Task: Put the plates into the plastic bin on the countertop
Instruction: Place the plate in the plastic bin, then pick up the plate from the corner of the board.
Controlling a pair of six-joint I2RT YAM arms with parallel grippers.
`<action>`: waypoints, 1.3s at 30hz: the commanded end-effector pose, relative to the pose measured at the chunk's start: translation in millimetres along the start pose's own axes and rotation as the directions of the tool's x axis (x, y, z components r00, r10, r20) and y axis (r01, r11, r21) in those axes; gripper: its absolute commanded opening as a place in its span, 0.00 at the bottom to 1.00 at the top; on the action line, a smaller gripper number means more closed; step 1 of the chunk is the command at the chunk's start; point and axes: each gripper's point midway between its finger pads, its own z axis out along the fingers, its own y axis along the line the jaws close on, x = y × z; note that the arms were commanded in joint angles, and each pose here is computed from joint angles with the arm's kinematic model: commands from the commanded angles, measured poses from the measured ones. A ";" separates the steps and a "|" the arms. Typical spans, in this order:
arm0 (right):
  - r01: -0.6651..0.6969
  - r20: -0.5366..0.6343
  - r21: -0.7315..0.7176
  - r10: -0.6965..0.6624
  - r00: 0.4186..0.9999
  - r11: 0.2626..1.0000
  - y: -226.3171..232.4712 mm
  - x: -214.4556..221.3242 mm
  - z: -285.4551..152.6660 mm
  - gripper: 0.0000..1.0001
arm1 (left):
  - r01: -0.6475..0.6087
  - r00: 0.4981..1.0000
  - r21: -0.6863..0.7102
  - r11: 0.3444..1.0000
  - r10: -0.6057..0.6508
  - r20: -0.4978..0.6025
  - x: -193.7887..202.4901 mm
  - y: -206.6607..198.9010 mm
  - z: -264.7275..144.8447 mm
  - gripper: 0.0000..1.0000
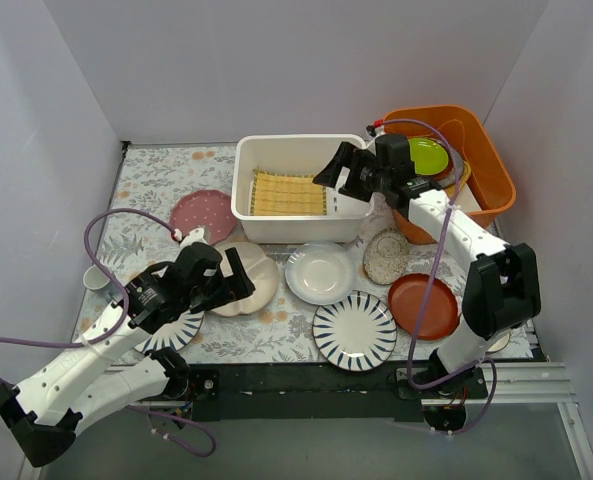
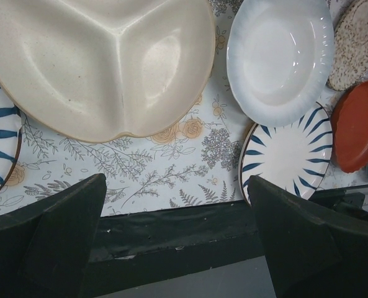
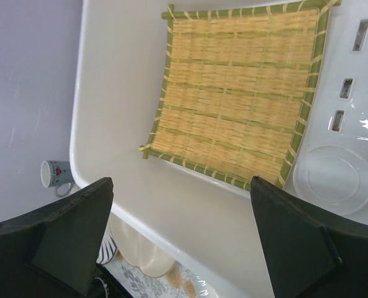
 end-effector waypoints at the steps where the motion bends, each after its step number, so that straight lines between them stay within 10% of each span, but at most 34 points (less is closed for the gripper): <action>1: 0.094 0.126 -0.058 -0.087 0.988 0.994 44.1 -41.6 -39.5 0.98 | -0.001 1.000 0.015 1.000 0.001 -0.011 4.6 0.3 3.0 0.98; 39: 0.086 0.103 -0.021 -0.084 0.991 0.996 -2.4 72.1 -151.5 0.94 | 0.028 0.994 0.092 0.995 -0.017 -0.110 31.8 -16.7 42.2 0.98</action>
